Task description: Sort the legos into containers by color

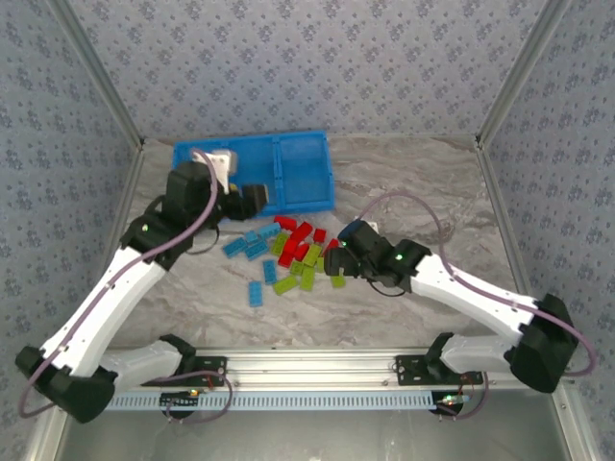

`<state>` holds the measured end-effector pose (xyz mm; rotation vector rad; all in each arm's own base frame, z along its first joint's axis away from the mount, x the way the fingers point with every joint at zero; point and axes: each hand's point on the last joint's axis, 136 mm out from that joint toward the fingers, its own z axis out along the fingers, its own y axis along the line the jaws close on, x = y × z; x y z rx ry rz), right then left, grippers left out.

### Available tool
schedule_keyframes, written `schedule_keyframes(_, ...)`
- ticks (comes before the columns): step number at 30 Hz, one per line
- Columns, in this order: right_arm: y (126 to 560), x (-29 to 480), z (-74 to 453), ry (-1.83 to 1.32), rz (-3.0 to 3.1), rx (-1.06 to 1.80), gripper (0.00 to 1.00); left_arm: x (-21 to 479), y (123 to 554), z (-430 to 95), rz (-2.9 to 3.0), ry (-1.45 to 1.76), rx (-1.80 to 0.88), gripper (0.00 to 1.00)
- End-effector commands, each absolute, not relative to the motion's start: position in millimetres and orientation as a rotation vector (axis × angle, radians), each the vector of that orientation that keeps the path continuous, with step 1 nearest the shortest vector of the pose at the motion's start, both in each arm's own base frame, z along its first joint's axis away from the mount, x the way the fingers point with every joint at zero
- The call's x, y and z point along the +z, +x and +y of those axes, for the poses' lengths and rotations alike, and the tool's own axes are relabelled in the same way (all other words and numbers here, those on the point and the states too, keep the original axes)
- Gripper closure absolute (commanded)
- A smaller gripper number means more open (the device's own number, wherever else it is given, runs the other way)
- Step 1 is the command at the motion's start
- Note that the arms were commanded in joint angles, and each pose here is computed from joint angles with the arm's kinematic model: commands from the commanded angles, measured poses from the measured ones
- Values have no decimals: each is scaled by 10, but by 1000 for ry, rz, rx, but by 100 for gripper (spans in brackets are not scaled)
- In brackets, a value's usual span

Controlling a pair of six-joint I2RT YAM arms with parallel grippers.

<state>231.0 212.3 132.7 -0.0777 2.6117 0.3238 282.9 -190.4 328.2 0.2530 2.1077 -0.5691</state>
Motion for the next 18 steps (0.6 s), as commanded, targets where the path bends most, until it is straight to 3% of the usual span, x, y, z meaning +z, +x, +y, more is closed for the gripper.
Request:
schedule_keyframes(1, 2333, 1079, 2201, -208, 2658, 281, 4, 2842, 2312, -1912, 2244, 606, -441, 20)
schedule_keyframes(5, 2437, 743, 2278, -278, 2705, 199, 14, 2567, 1955, -1917, 2232, 774, -462, 12)
schedule_keyframes(9, 2479, 389, 2370, -300, 2769, 152, 36, 2273, 1859, -1872, 2224, 767, -494, 1)
schedule_keyframes(13, 2463, 195, 2363, -306, 2785, 49, 45, 2112, 1840, -1831, 2257, 744, -485, 1)
schedule_keyframes(18, 2409, 296, 2278, -258, 2749, 21, 60, 2099, 1857, -1766, 2265, 728, -442, 1)
